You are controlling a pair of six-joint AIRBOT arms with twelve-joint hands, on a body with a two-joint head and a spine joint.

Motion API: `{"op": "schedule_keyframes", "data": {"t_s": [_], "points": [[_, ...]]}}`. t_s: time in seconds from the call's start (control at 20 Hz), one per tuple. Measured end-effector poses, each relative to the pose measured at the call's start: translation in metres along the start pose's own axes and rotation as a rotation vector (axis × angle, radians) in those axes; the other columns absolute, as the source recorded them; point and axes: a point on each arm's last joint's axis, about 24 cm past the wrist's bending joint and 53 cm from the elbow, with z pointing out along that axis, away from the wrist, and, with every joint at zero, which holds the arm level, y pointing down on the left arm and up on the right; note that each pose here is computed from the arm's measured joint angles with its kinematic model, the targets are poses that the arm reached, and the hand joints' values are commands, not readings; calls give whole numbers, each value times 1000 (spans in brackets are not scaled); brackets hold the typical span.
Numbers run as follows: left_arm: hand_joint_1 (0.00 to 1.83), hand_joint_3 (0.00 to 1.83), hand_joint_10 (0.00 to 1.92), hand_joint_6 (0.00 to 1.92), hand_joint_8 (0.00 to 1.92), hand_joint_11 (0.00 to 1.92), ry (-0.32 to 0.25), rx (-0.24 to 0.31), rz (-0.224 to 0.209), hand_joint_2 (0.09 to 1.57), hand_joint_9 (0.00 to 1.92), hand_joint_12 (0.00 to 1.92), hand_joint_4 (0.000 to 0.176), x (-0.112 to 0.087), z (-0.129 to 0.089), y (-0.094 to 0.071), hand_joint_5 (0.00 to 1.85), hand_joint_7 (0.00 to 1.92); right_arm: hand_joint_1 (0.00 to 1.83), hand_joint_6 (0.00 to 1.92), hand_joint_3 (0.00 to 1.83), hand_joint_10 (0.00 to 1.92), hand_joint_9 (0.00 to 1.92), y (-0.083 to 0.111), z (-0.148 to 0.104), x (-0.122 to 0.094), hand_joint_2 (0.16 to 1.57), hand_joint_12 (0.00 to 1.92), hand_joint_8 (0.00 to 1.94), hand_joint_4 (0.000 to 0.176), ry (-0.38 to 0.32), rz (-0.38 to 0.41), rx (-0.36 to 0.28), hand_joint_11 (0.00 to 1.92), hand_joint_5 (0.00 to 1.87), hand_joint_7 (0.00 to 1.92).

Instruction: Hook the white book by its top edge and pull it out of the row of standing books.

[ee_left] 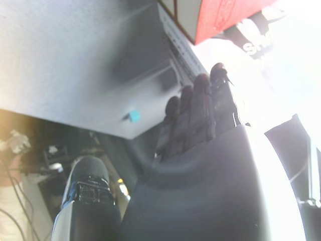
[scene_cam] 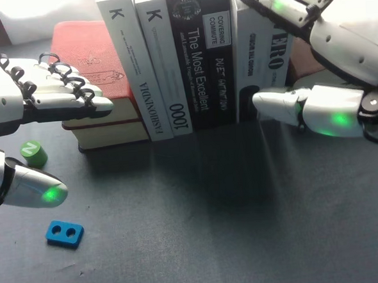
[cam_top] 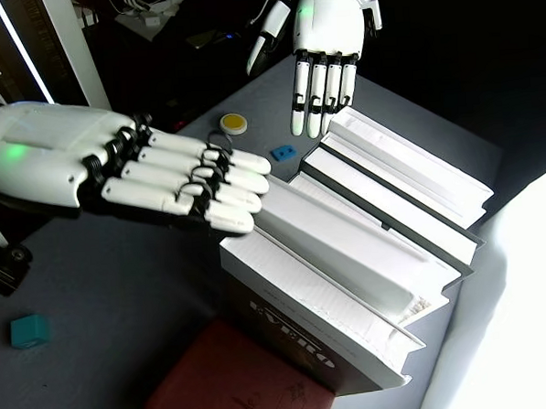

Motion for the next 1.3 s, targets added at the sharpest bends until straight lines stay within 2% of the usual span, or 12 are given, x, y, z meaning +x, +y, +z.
{"op": "schedule_keyframes", "data": {"t_s": [0.15,0.45,0.8,1.05,1.3], "points": [[0,0,0,1,0,11,0,0,0,1169,0,5,0,0,0,0,2,0,0,0,3,0,0,-1,-7,1,1224,0,0,0,14,1,36,0,0,0],[0,0,0,0,0,1,0,0,0,1170,0,1,0,0,0,0,1,0,25,1,2,0,0,20,-25,9,1223,0,0,0,52,-9,22,0,3,0],[0,3,0,0,0,8,0,0,-1,1181,0,5,0,0,0,0,1,0,1,0,2,0,0,30,-45,27,1229,0,0,0,114,8,45,0,0,0],[0,2,0,4,0,12,0,-1,0,1179,0,5,0,0,0,0,11,0,0,0,0,0,0,22,-51,33,1224,0,0,0,134,8,73,0,0,0],[0,0,0,0,0,5,0,0,0,1170,0,3,0,0,0,0,0,0,0,0,0,0,0,17,-59,49,1220,0,1,0,181,-7,85,0,0,3]]}}
